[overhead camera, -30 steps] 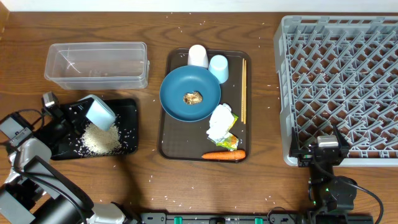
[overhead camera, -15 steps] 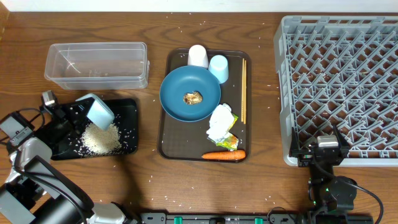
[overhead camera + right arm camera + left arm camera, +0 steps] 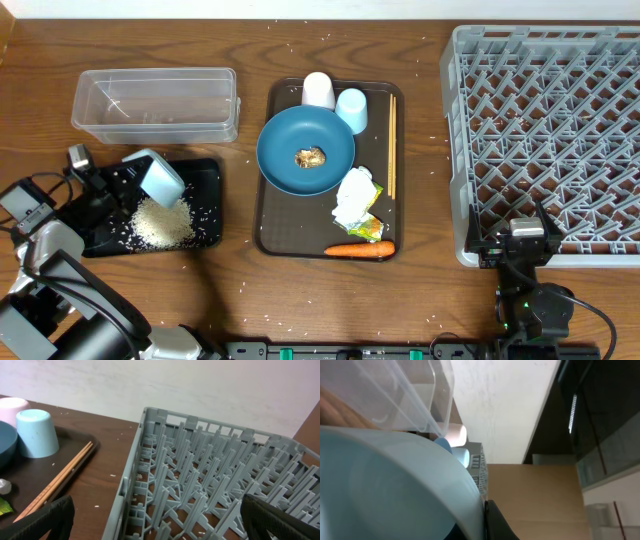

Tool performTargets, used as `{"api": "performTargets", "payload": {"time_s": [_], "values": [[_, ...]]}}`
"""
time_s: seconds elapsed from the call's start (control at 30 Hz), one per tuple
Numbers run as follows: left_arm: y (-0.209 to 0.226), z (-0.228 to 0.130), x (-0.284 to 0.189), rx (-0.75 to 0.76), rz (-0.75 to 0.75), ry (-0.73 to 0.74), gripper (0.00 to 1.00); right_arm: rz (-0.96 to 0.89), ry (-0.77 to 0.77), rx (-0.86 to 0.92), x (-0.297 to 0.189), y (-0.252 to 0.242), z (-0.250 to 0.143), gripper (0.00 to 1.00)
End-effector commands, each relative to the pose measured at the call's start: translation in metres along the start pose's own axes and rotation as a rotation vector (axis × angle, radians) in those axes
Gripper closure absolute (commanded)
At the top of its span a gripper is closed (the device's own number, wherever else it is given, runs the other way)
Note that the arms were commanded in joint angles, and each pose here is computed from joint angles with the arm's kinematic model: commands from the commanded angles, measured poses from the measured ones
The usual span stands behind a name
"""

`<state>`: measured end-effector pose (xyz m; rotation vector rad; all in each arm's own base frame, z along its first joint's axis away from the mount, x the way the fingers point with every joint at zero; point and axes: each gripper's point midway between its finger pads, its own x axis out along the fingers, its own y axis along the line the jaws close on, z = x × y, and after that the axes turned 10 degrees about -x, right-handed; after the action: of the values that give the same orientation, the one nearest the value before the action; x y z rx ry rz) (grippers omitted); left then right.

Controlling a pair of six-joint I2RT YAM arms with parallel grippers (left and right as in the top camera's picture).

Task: Sort waste into correct bins and load items into the dishwasher rack
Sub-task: 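Tilt the bowl with the left gripper to pour rice onto the black tray, then carry the emptied bowl back toward the brown tray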

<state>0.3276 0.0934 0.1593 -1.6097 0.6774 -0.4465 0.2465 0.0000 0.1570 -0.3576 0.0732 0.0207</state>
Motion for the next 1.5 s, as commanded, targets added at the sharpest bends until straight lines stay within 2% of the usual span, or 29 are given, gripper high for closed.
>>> {"api": "performTargets", "payload": {"time_s": [0.0,0.07,0.13,0.17,0.23,0.3,0.57,0.63,0.67,0.77,0.8,0.87,0.9,0.97,1.07,1.1,1.2,1.33,1.47], "values": [[-0.007,-0.009,0.002,-0.072,-0.039,0.045,0.94,-0.017,0.005,0.004,0.0,-0.003,-0.001,0.01],[-0.008,-0.005,0.004,0.078,-0.03,0.036,0.94,-0.017,0.005,0.005,0.0,-0.003,-0.001,0.01],[-0.008,-0.01,0.004,-0.054,-0.038,0.053,0.94,-0.017,0.005,0.005,0.0,-0.003,-0.001,0.01],[-0.007,-0.011,0.005,-0.058,-0.037,0.055,0.94,-0.017,0.005,0.005,0.0,-0.003,-0.001,0.01],[-0.009,-0.01,0.007,0.033,-0.038,0.056,0.94,-0.017,0.005,0.005,0.0,-0.003,-0.001,0.01],[-0.009,-0.012,0.008,-0.065,-0.036,0.063,0.94,-0.017,0.005,0.005,0.0,-0.003,-0.001,0.01],[-0.014,-0.015,0.009,-0.018,-0.037,0.07,0.94,-0.017,0.005,0.005,0.0,-0.003,-0.001,0.01],[-0.018,-0.023,0.008,-0.125,-0.032,0.075,0.94,-0.017,0.005,0.005,0.0,-0.003,-0.001,0.01],[-0.022,-0.029,0.008,-0.106,-0.031,0.078,0.94,-0.017,0.005,0.005,0.0,-0.003,-0.001,0.01],[-0.035,-0.028,0.007,0.2,0.0,0.032,0.94,-0.017,0.005,0.005,0.0,-0.003,-0.001,0.01],[-0.03,-0.021,0.006,0.214,0.065,-0.02,0.94,-0.017,0.005,0.005,0.0,-0.003,-0.001,0.01],[-0.034,-0.025,0.005,0.059,0.057,-0.02,0.94,-0.017,0.005,0.005,0.0,-0.003,-0.001,0.01],[-0.044,-0.031,0.005,0.083,0.007,0.02,0.94,-0.017,0.005,0.005,0.0,-0.003,-0.001,0.01],[-0.057,-0.028,0.006,0.252,-0.027,0.032,0.94,-0.017,0.005,0.005,0.0,-0.003,-0.001,0.01],[-0.064,-0.033,0.006,0.063,-0.049,0.066,0.94,-0.017,0.005,0.005,0.0,-0.003,-0.001,0.01],[-0.066,-0.037,0.008,0.065,-0.048,0.074,0.94,-0.017,0.005,0.005,0.0,-0.003,-0.001,0.01],[-0.077,-0.045,0.012,0.222,-0.056,0.092,0.94,-0.017,0.005,0.005,0.0,-0.003,-0.001,0.01],[-0.087,-0.061,0.021,0.259,-0.044,0.112,0.94,-0.017,0.005,0.005,0.0,-0.003,-0.001,0.01],[-0.093,-0.069,0.033,0.309,0.024,0.055,0.94,-0.017,0.005,0.005,0.0,-0.003,-0.001,0.01]]}}
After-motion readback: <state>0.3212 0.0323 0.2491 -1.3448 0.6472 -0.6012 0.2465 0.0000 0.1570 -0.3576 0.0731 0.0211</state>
